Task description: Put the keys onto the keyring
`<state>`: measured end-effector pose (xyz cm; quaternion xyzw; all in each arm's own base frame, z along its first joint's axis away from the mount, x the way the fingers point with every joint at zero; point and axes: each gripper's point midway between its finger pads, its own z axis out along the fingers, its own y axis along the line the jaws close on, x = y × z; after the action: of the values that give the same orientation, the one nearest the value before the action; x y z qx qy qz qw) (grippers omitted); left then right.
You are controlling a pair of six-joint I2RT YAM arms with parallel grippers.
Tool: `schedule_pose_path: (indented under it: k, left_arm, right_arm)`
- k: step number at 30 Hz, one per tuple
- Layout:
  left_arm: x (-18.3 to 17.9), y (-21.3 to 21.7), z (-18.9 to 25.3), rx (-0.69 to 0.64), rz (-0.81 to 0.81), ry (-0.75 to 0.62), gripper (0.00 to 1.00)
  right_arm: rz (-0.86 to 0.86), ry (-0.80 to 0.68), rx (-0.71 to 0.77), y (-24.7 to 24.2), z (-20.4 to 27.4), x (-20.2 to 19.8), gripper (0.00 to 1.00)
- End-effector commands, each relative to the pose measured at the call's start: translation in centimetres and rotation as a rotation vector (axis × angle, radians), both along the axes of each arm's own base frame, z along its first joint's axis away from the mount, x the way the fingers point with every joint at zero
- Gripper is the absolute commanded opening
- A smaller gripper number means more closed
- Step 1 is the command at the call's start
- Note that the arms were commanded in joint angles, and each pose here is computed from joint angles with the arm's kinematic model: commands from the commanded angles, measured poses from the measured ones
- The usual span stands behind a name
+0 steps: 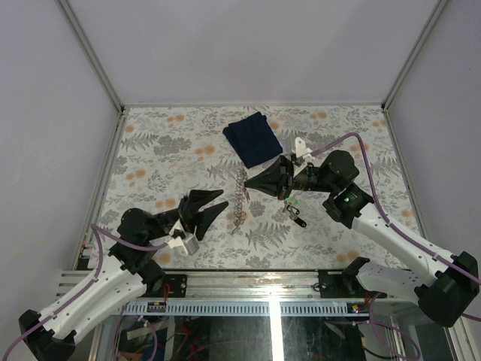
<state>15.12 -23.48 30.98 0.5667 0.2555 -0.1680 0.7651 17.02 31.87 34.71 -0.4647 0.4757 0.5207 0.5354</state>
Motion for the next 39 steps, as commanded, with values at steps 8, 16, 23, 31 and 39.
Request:
schedule_pose_path:
  k: [8, 16, 23, 31, 39]
  left_arm:
    - [-1.2, -0.7, 3.1, -0.043, 0.002, -0.259, 0.34]
    - [-2.0, -2.4, 3.4, -0.049, -0.013, -0.298, 0.33]
    - [-2.2, -2.7, 4.2, -0.088, -0.01, -0.306, 0.31]
    - [-2.5, -3.0, 4.5, -0.102, -0.017, -0.302, 0.3]
    - [-2.3, -3.0, 5.1, -0.124, 0.001, -0.312, 0.3]
  right_arm:
    - [0.031, -0.086, 0.133, -0.5, 5.3, -0.2, 0.0]
    - [0.034, -0.076, 0.14, -0.5, 5.4, -0.2, 0.0]
    - [0.034, -0.067, 0.14, -0.7, 5.1, -0.4, 0.0]
    - [0.033, -0.059, 0.136, -0.6, 4.8, -0.3, 0.0]
    - [0.043, -0.046, 0.139, -0.5, 4.7, -0.3, 0.0]
